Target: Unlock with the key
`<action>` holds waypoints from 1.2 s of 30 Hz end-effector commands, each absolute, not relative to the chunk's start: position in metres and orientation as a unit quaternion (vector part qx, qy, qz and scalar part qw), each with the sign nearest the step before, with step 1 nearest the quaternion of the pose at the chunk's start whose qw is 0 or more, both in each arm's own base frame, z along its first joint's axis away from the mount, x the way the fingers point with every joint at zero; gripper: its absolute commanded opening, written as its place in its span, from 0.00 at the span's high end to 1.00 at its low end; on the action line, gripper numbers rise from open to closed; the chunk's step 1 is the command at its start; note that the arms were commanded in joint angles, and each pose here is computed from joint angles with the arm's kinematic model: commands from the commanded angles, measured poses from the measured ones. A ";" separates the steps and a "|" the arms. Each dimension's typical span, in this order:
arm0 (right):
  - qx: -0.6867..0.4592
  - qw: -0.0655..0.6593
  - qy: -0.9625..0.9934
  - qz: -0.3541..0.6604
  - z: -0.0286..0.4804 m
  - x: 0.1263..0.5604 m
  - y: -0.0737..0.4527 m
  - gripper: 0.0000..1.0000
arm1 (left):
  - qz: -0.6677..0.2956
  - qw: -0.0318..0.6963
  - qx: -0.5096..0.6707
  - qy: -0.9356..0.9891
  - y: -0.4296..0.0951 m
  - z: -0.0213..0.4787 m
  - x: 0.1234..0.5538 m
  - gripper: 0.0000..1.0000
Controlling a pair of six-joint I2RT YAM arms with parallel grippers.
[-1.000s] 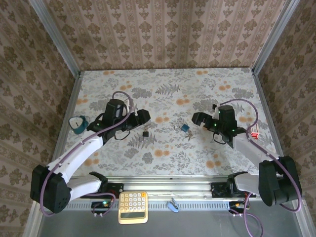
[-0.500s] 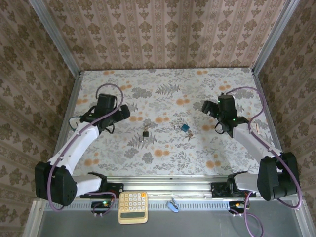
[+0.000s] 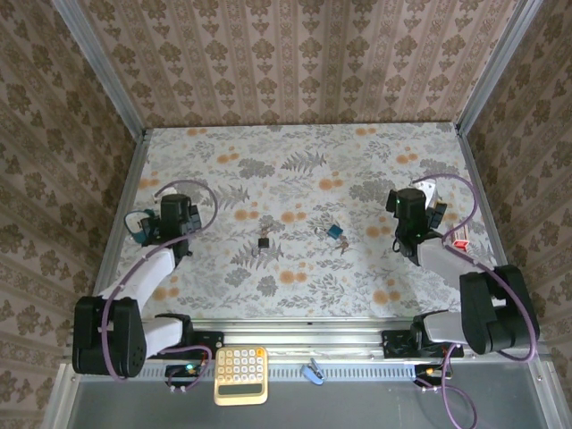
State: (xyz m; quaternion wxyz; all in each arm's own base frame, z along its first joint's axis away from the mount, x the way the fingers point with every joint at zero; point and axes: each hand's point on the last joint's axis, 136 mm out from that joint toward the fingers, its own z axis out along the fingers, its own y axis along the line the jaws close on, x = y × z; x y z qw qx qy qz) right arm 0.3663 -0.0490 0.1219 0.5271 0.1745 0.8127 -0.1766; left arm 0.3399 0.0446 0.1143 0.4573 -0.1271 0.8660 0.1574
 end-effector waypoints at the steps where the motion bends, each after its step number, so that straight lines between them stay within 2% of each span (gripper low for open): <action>1: 0.174 0.579 0.775 -0.181 0.133 0.375 -0.052 0.00 | 0.154 0.544 -0.122 0.816 0.046 0.137 0.369 0.00; 4: 0.141 0.591 0.779 -0.157 0.125 0.376 -0.040 0.00 | 0.151 0.541 -0.114 0.819 0.046 0.117 0.372 0.00; 7: 0.094 0.607 0.781 -0.115 0.121 0.377 -0.024 0.00 | 0.136 0.547 -0.083 0.822 0.038 0.119 0.382 0.00; 10: 0.053 0.618 0.780 -0.080 0.109 0.388 -0.011 0.00 | 0.125 0.608 -0.073 0.781 0.039 0.122 0.380 0.00; 12: 0.049 0.580 0.810 -0.070 0.099 0.391 -0.010 0.00 | 0.085 0.606 -0.037 0.790 0.024 0.111 0.376 0.00; 14: 0.058 0.581 0.810 -0.059 0.099 0.397 -0.015 0.00 | 0.098 0.624 -0.026 0.775 0.022 0.110 0.384 0.00; 20: 0.088 0.581 0.804 -0.086 0.101 0.392 -0.026 0.00 | 0.100 0.581 -0.007 0.807 0.013 0.099 0.395 0.00; 36: 0.088 0.576 0.809 -0.078 0.099 0.395 -0.026 0.00 | 0.105 0.586 -0.002 0.803 0.012 0.100 0.395 0.00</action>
